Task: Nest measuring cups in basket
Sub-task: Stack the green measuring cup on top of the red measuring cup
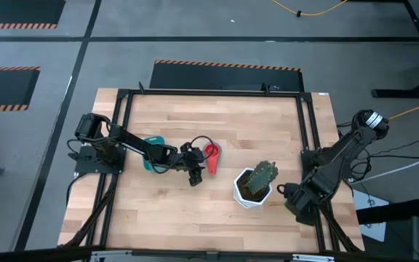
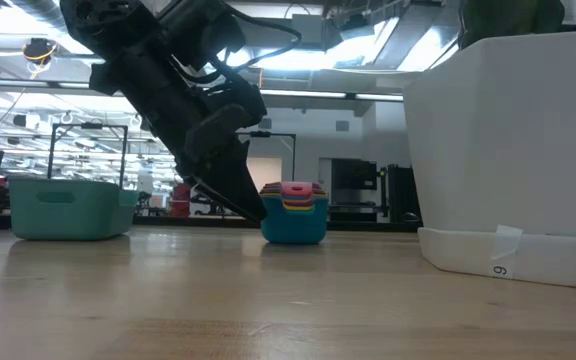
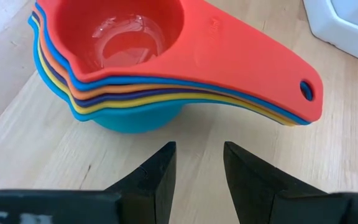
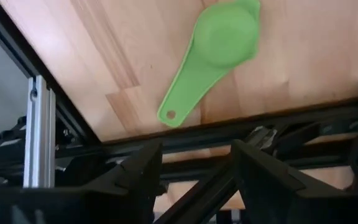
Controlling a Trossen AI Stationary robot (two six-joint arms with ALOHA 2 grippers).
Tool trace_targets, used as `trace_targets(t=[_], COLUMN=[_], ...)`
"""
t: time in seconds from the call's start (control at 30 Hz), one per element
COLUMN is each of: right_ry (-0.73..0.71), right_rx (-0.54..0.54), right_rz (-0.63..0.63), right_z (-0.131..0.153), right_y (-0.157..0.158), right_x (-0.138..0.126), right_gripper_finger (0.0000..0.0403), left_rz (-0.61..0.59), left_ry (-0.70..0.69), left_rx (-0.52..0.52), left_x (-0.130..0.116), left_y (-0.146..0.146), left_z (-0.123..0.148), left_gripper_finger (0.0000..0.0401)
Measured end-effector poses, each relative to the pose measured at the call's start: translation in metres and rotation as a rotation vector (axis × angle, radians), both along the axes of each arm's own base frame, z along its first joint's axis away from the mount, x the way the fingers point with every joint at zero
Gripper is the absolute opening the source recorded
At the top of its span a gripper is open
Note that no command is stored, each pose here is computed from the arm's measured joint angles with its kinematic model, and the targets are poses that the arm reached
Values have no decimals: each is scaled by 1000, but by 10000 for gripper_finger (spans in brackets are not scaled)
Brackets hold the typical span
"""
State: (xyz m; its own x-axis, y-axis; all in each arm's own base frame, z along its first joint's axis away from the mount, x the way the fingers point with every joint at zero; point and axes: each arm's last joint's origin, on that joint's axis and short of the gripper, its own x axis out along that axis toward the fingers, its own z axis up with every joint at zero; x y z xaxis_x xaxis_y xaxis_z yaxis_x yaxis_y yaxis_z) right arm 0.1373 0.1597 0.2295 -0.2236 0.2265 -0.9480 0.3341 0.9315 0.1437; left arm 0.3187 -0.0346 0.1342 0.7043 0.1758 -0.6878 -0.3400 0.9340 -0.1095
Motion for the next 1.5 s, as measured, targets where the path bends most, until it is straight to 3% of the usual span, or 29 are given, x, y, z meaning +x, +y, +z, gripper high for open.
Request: trace_targets(t=[0.37, 0.73, 1.3, 1.5], right_ry=[127, 86, 333, 354], right_rx=[48, -16, -123, -97], right_rz=[-29, -50, -112, -134], right_z=[-7, -14, -60, -74], right_y=[6, 11, 34, 43], right_x=[1, 4, 10, 16], right_gripper_finger=[196, 196, 196, 196], left_rz=[1, 1, 1, 1], left_ry=[0, 0, 0, 0], left_rx=[1, 1, 1, 0], left_x=[0, 0, 0, 0], left_y=[0, 0, 0, 0], left_z=[0, 0, 0, 0], left_gripper_finger=[128, 128, 128, 128])
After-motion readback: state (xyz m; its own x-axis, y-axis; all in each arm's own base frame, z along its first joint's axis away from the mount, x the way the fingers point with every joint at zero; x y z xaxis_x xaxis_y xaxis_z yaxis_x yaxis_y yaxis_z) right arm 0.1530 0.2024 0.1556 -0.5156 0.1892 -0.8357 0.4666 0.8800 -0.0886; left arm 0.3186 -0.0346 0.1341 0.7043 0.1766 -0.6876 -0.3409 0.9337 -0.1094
